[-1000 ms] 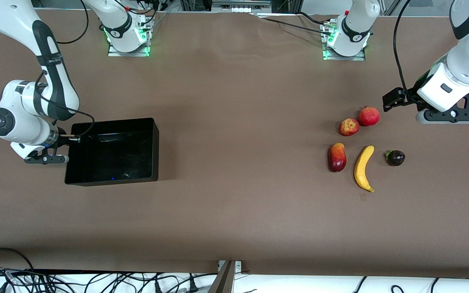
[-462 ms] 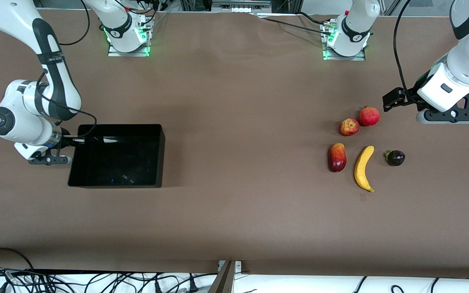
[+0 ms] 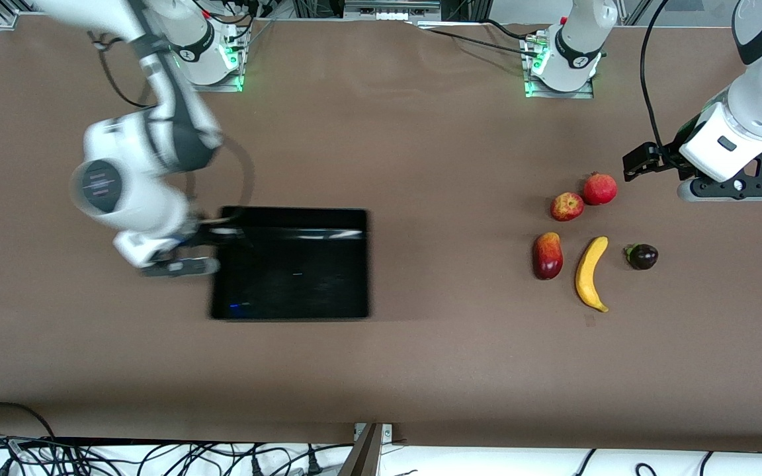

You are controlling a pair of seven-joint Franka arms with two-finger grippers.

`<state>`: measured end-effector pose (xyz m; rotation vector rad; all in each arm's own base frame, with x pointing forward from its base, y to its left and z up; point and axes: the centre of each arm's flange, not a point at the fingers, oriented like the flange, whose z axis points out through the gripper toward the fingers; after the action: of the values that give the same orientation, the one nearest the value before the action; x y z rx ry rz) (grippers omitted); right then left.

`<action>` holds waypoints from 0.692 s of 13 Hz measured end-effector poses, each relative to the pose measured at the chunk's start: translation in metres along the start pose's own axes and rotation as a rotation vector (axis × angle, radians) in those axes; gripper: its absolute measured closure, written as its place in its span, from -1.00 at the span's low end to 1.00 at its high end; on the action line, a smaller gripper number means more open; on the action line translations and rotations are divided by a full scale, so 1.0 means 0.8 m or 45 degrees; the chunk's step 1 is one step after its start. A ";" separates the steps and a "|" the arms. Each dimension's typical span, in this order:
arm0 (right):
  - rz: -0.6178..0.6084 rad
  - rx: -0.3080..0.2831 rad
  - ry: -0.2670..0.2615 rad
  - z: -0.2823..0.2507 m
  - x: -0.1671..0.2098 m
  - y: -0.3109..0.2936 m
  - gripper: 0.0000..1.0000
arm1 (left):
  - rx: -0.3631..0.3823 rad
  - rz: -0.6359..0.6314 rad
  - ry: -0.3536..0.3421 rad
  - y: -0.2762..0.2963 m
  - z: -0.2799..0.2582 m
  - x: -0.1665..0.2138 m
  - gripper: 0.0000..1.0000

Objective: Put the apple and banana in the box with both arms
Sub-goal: 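Push the black box with the right gripper toward the fruit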

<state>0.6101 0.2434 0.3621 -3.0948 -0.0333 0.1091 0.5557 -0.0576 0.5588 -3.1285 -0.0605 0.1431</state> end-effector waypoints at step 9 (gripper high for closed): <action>0.151 0.138 0.093 0.146 -0.108 -0.346 0.89 | -0.010 -0.004 -0.004 -0.001 0.001 0.001 -1.00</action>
<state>0.5099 0.5230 0.2642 -2.9879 0.1535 0.0020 0.5561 -0.0570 0.5580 -3.1362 -0.0658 0.1486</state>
